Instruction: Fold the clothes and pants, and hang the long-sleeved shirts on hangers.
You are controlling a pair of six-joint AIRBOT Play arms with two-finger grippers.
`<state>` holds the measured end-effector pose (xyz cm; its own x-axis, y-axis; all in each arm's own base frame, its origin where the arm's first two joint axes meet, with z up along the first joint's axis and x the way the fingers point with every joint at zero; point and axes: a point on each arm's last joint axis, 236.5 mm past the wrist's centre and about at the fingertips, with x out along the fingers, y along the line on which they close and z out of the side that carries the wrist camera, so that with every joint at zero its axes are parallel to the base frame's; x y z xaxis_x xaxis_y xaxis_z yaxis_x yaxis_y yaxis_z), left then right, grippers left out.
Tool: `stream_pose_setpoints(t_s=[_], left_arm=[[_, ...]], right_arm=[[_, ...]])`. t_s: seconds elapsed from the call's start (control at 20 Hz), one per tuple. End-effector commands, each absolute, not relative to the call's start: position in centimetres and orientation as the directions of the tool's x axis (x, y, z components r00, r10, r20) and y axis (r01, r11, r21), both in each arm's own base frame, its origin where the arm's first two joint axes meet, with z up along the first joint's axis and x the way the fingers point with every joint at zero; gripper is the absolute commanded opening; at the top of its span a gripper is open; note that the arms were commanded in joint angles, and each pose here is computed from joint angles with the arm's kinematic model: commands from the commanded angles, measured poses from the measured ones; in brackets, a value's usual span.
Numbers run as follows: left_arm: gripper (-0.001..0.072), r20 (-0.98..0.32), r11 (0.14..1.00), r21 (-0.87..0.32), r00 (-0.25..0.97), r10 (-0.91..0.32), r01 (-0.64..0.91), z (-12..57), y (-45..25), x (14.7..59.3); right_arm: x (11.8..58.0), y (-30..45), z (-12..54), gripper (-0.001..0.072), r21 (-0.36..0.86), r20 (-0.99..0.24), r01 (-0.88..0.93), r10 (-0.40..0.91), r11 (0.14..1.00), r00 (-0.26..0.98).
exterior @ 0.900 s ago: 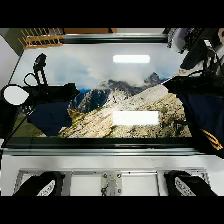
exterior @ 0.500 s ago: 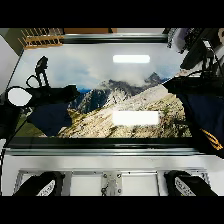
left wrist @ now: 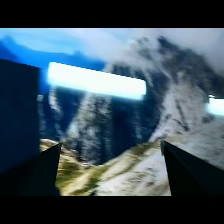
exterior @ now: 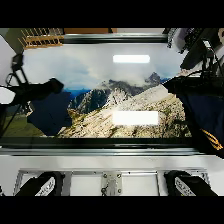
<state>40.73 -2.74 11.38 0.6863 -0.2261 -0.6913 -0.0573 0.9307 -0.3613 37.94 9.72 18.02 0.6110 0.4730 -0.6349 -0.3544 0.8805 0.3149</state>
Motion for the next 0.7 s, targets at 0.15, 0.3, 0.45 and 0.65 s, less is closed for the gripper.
stream_pose_setpoints(t_s=[0.15,0.3,0.45,0.65], left_arm=[[0.0686,-0.842,0.974,0.033,0.519,0.149,-0.225,3.3,11.1,40.2],[0.0686,-0.892,0.975,0.03,0.435,0.126,-0.221,-2.0,11.3,41.0],[0.0686,-0.933,0.969,0.124,0.308,0.188,-0.215,-6.1,13.2,39.6],[0.0542,-0.95,0.952,0.114,0.251,0.188,-0.284,-7.9,13.2,38.9]], right_arm=[[37.9,9.8,18.0,0.0014,0.316,-0.636,-0.355,0.474,0.88,0.61],[37.9,9.7,18.0,0.0014,0.316,-0.636,-0.354,0.474,0.88,0.61],[37.9,9.8,18.0,0.0014,0.316,-0.636,-0.355,0.474,0.88,0.61],[37.9,9.8,18.0,0.0014,0.316,-0.636,-0.355,0.474,0.88,0.61]])
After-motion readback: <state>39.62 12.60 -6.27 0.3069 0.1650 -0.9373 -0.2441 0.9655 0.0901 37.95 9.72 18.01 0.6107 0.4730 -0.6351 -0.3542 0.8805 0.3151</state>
